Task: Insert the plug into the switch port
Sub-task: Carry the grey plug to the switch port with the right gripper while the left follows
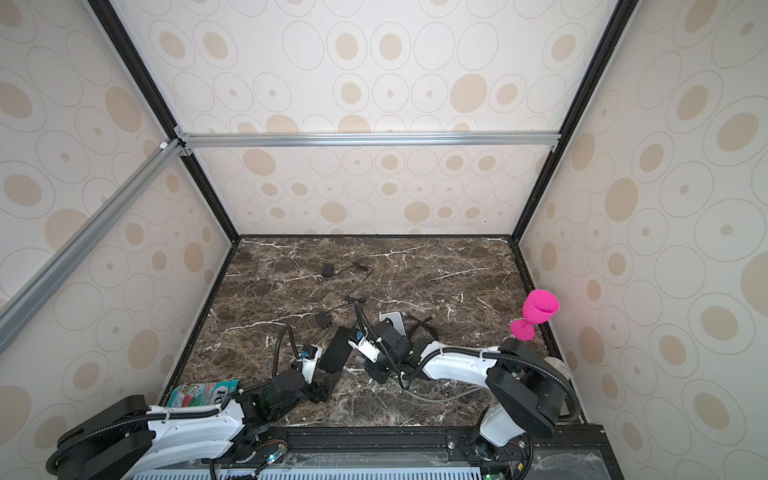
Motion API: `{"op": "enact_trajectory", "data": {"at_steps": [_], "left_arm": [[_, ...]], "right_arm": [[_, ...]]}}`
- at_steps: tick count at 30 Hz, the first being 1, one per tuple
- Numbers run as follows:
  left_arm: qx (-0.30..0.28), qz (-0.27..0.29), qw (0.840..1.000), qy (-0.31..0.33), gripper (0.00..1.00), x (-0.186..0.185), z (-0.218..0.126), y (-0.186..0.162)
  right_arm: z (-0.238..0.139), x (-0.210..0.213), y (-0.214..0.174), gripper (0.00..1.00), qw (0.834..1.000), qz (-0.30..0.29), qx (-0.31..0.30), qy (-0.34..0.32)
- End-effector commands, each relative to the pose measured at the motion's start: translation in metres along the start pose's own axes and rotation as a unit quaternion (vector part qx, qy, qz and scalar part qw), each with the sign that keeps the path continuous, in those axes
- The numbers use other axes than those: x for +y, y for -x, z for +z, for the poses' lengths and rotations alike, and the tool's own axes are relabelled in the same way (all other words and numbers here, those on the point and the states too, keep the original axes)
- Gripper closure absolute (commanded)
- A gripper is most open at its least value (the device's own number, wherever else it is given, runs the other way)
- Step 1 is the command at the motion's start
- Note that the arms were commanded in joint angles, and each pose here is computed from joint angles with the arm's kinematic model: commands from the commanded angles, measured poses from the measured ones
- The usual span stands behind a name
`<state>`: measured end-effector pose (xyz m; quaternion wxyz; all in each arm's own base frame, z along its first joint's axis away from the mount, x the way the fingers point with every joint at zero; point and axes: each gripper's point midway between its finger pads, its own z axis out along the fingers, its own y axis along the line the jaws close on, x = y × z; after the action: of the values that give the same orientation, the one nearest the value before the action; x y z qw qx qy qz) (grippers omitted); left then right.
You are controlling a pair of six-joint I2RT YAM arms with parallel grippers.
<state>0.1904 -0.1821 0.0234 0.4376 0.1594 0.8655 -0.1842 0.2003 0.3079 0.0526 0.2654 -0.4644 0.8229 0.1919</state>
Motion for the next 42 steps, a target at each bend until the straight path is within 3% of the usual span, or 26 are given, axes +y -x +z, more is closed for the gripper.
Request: {"op": "enact_trajectory", "data": {"at_steps": [1, 11, 20, 25, 28, 31, 37, 42], "left_arm": [[-0.025, -0.008, 1.0, 0.005, 0.13, -0.004, 0.002, 0.016], [-0.056, -0.003, 0.998, 0.009, 0.14, -0.003, -0.003, 0.028], [-0.021, 0.029, 0.999, 0.021, 0.19, -0.007, 0.01, 0.019], [-0.017, 0.028, 0.999, 0.016, 0.35, -0.008, 0.011, 0.016], [-0.021, 0.035, 0.999, 0.013, 0.54, -0.01, 0.01, 0.02], [-0.026, 0.045, 0.999, 0.003, 0.57, -0.014, 0.007, 0.024], [-0.038, 0.053, 0.997, -0.029, 0.84, -0.026, 0.001, 0.033], [-0.024, 0.055, 0.997, -0.048, 1.0, -0.035, 0.001, 0.035]], "right_arm": [[-0.005, -0.005, 0.002, 1.0, 1.0, 0.0, -0.012, -0.011], [-0.004, -0.003, 0.001, 1.0, 1.0, 0.002, -0.013, -0.005], [-0.006, -0.005, -0.001, 1.0, 1.0, 0.004, -0.014, -0.01], [-0.005, -0.004, -0.002, 1.0, 1.0, 0.003, -0.013, -0.007], [-0.001, -0.003, -0.005, 1.0, 1.0, -0.003, -0.004, -0.003], [0.002, -0.002, -0.006, 1.0, 1.0, -0.005, 0.002, 0.002], [-0.002, 0.003, 0.009, 1.0, 1.0, -0.011, -0.004, 0.017], [0.005, 0.006, 0.015, 1.0, 0.999, -0.001, 0.011, 0.03]]}}
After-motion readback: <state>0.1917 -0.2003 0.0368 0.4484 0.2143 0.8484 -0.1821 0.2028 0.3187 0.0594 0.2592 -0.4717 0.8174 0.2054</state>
